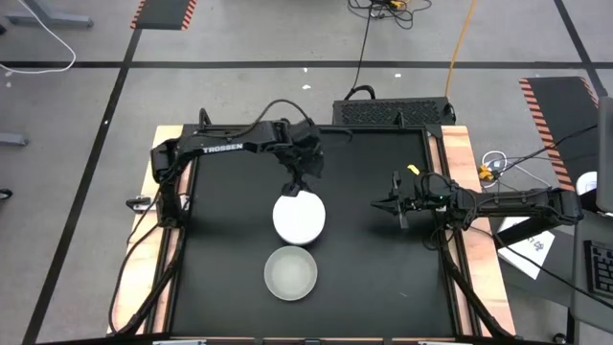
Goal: Nest bowls inside each other
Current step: Stack the light gray bowl on the white bowl
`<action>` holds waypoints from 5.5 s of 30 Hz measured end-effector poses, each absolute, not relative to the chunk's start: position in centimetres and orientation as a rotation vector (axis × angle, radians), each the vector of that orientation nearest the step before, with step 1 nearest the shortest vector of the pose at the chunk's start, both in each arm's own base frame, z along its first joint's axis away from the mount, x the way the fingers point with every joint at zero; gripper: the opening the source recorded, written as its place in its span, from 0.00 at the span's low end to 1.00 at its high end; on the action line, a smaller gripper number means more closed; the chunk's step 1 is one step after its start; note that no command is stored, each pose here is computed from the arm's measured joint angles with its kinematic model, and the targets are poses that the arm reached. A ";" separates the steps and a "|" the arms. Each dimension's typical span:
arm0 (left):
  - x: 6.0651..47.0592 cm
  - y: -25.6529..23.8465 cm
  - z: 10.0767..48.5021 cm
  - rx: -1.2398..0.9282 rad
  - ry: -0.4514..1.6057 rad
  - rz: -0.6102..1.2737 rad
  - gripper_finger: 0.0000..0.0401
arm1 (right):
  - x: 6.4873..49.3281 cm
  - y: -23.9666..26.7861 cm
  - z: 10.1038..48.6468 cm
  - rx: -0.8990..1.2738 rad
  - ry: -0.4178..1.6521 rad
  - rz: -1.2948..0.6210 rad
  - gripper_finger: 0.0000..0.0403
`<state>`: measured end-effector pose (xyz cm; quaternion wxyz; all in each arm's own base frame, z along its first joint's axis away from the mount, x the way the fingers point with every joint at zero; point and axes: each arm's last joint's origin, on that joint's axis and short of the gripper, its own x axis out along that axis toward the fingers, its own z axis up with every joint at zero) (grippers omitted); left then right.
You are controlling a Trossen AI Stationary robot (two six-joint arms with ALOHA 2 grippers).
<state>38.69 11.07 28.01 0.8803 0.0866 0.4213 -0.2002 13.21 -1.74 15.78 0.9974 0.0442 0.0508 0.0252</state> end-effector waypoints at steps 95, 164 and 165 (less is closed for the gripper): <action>8.4 2.4 20.1 -0.086 -0.049 0.026 0.60 | 13.3 -1.8 15.7 0.109 0.113 0.049 0.00; 9.7 3.1 16.4 -0.063 0.134 0.087 0.60 | 25.7 4.5 22.8 -0.101 0.375 0.412 0.34; 9.7 3.1 16.4 -0.062 0.135 0.086 0.60 | 26.0 4.6 22.9 -0.104 0.397 0.417 0.34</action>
